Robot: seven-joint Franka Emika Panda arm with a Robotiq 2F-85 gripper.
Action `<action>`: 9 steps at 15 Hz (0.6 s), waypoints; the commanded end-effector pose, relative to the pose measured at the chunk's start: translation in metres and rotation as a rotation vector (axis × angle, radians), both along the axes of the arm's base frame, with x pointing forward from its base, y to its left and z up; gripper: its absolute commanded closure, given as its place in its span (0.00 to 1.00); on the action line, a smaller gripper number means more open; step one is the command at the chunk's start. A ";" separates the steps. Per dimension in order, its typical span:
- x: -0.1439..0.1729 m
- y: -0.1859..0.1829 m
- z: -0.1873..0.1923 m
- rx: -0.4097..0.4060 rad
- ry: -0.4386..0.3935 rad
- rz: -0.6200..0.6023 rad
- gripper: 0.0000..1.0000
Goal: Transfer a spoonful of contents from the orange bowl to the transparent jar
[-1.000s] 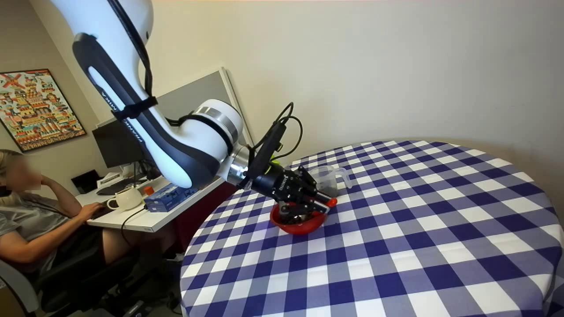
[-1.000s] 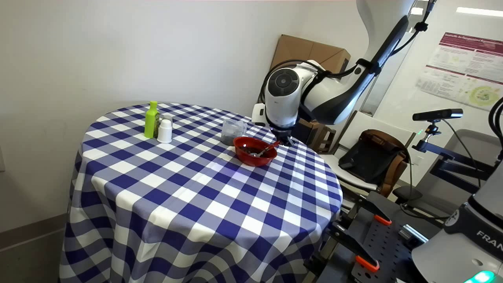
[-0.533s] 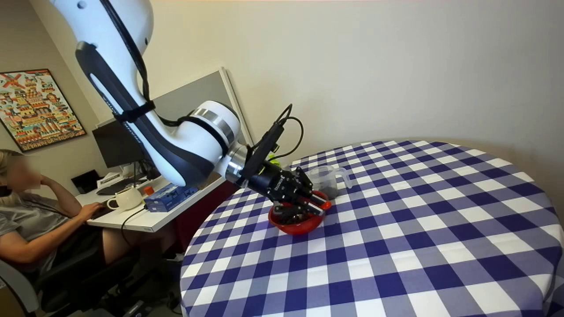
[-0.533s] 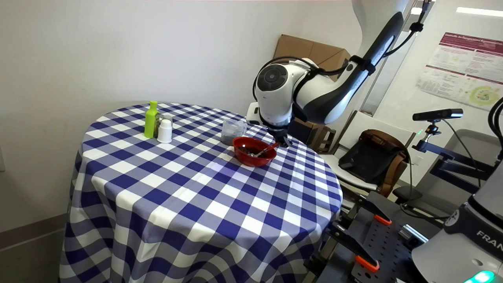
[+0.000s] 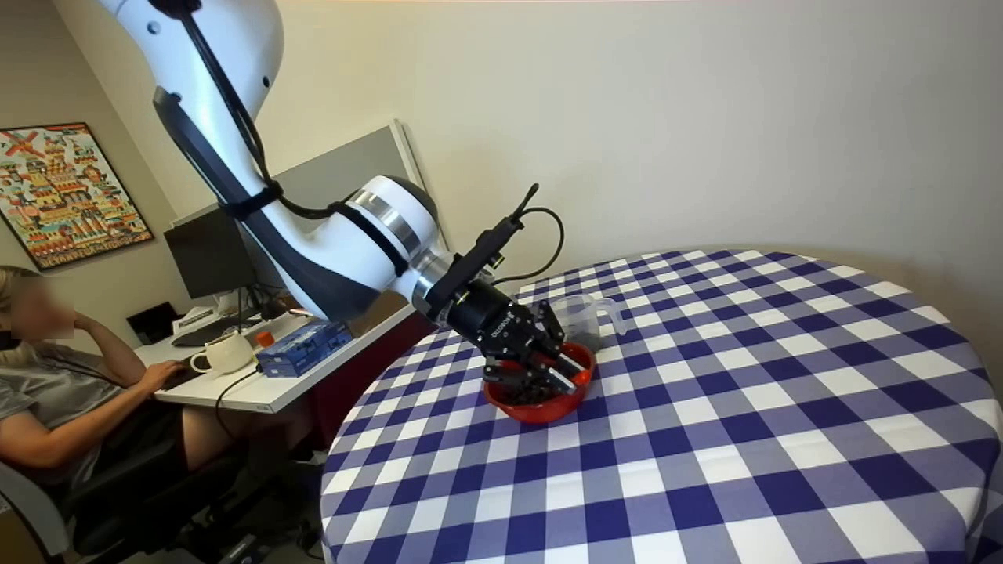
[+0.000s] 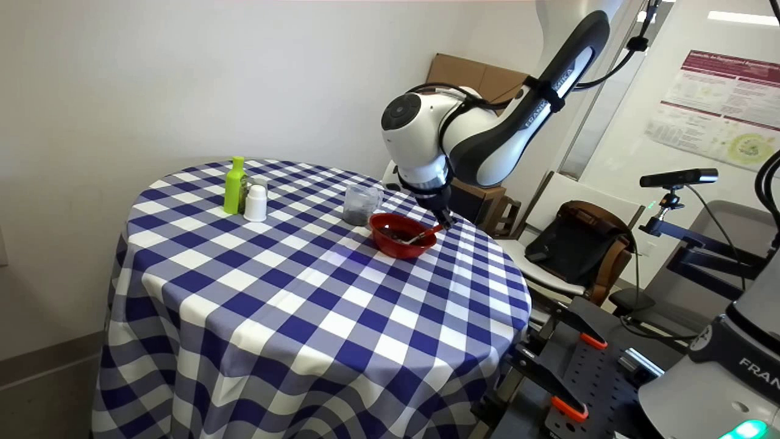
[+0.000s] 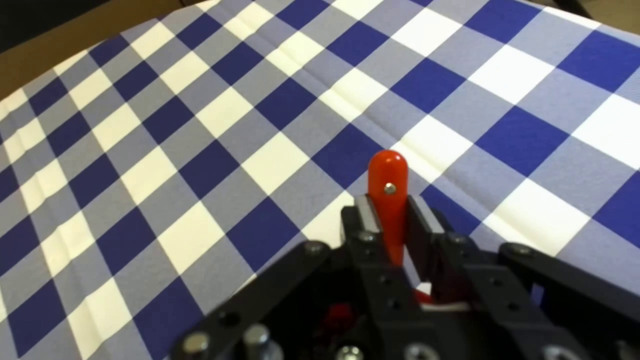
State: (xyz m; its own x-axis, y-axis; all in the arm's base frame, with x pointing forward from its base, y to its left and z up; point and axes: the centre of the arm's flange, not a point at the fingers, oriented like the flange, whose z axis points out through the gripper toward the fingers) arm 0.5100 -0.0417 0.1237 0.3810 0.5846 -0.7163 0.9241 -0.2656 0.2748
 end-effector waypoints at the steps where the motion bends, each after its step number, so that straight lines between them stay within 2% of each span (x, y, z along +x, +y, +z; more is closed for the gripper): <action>1: 0.011 -0.003 -0.004 -0.002 0.048 -0.062 0.95; 6: 0.013 0.002 -0.001 0.037 0.056 -0.103 0.95; 9: 0.015 0.005 0.003 0.097 0.121 -0.149 0.95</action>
State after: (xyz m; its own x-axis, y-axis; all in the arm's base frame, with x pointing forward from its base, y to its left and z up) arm 0.5171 -0.0411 0.1263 0.4139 0.5801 -0.7016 0.8998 -0.3775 0.2187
